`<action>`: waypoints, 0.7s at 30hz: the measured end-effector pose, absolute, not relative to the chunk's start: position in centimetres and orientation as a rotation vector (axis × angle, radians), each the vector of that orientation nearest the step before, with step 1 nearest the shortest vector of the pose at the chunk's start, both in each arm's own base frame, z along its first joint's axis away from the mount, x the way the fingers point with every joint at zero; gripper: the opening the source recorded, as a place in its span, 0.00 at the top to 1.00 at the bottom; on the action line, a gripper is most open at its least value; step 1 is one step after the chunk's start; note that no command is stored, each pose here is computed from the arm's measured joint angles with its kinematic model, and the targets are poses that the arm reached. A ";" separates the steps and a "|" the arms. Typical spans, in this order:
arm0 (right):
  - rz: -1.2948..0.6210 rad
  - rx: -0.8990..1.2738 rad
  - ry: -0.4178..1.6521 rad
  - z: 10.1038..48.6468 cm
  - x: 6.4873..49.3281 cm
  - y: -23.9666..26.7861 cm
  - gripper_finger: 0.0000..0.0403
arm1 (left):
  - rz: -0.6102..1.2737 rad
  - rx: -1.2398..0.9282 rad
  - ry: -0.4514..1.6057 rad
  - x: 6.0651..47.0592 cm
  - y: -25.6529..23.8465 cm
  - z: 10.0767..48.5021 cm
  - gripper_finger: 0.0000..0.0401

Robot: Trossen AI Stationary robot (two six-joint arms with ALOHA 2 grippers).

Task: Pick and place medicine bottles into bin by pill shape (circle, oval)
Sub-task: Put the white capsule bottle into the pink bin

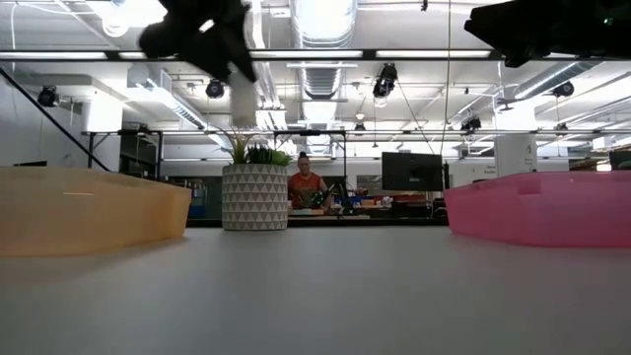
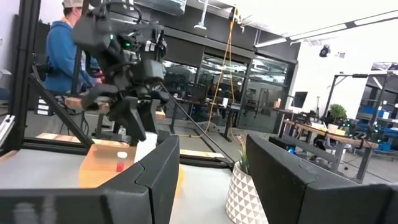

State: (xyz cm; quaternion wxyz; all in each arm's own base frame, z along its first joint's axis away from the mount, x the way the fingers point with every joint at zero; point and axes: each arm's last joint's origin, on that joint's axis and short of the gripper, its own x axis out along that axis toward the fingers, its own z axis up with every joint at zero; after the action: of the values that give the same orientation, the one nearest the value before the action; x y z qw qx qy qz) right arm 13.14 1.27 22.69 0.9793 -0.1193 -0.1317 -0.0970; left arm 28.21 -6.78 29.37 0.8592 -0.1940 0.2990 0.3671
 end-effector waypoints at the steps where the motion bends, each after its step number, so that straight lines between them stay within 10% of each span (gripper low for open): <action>1: -0.195 -0.240 -0.265 22.7 13.1 1.3 0.56 | 0.786 -0.410 0.647 27.6 -6.8 29.1 0.69; 21: -0.196 -0.241 -0.264 22.7 13.1 1.3 0.56 | 0.944 -0.390 0.980 20.2 -8.1 24.3 0.69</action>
State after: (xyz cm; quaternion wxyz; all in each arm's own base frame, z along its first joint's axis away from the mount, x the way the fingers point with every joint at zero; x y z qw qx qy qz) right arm 13.15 1.27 22.67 0.9793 -0.1195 -0.1310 -0.0973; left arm 20.19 -8.05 24.31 0.7599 -0.1793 0.4499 0.4336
